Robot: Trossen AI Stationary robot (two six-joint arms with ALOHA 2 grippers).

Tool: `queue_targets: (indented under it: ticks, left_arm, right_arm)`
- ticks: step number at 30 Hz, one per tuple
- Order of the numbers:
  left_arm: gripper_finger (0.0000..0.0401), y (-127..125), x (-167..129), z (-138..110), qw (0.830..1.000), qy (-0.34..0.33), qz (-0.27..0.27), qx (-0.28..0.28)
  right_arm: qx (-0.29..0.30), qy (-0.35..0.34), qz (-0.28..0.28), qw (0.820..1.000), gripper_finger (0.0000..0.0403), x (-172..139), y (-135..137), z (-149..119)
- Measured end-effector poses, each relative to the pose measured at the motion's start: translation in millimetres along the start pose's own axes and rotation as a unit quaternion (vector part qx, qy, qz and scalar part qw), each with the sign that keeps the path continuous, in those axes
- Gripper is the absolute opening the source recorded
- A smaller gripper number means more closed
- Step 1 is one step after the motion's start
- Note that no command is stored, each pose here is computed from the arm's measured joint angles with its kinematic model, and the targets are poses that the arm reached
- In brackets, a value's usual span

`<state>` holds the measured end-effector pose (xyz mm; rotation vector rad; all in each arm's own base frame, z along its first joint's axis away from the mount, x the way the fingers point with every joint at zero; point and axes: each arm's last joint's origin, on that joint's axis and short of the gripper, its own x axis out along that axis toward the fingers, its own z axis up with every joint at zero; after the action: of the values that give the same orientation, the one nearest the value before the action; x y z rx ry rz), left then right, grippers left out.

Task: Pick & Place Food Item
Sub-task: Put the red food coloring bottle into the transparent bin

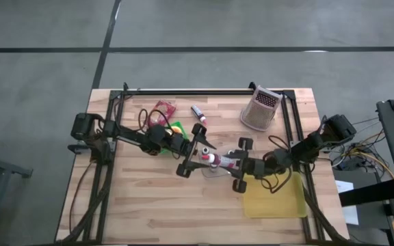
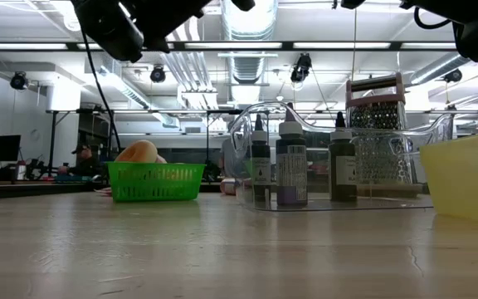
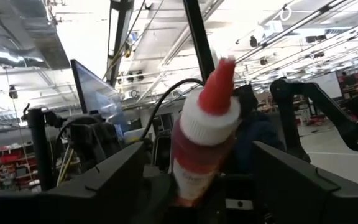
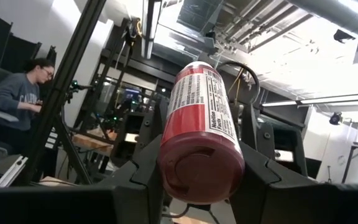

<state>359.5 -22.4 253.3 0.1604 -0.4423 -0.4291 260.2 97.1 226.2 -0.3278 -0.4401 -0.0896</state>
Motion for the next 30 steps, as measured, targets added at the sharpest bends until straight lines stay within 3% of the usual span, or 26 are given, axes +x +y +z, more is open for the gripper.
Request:
queue_targets:
  ticks: [14,25,30]
  left_arm:
    - [0.0294,3.5,8.0,8.9,0.999,-0.02,-0.02,0.026]
    - [0.0292,8.8,20.0,8.9,0.999,0.018,-0.025,0.04]
    - [0.0258,8.6,20.0,9.0,0.998,0.017,-0.027,0.052]
  right_arm:
    - [-0.001,0.007,-0.011,1.0,0.0121,0.1,-1.1,-0.9]
    - [-0.002,0.007,-0.013,1.0,0.0121,1.2,-2.1,-1.0]
    - [-0.002,0.007,-0.013,1.0,0.0121,1.2,-2.1,-1.0]
